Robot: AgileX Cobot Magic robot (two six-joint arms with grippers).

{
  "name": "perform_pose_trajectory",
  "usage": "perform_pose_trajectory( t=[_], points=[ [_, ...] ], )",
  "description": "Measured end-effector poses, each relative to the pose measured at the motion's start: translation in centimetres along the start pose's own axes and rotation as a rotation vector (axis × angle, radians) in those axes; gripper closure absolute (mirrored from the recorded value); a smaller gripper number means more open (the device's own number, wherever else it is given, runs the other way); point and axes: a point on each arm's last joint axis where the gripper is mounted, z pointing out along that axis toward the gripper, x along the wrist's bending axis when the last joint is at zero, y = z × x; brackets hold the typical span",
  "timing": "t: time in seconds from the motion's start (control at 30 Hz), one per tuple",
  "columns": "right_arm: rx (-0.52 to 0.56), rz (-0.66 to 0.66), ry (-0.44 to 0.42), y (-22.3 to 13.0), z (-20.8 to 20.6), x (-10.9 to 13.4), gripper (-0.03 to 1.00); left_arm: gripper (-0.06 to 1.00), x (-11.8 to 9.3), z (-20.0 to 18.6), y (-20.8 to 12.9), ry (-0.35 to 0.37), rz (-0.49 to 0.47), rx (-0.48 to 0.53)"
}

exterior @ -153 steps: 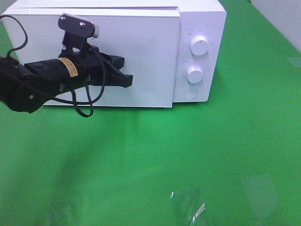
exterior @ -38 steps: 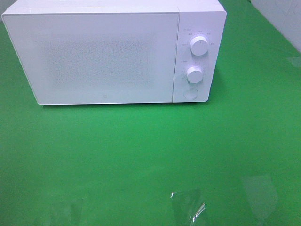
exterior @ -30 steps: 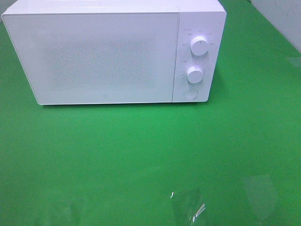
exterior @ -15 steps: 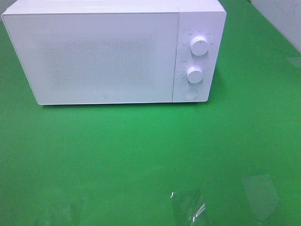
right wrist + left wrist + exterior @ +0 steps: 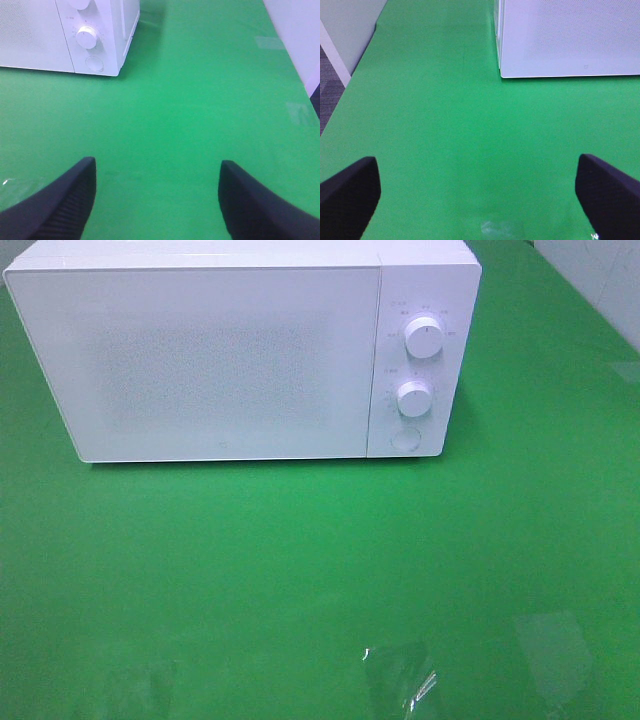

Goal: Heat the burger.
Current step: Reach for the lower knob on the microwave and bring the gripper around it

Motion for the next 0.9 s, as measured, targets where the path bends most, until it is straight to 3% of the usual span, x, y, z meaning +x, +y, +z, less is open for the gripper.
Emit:
perform_pose_trajectory(
  t=[0.73, 0.9],
  points=[
    [0.000, 0.001, 0.001, 0.00, 0.00, 0.01, 0.30, -0.03, 0.00, 0.00, 0.00, 0.000, 0.000, 0.000],
    [-0.033, 0.001, 0.001, 0.46, -0.25, 0.00, 0.23, -0.03, 0.00, 0.00, 0.00, 0.000, 0.000, 0.000]
  ],
)
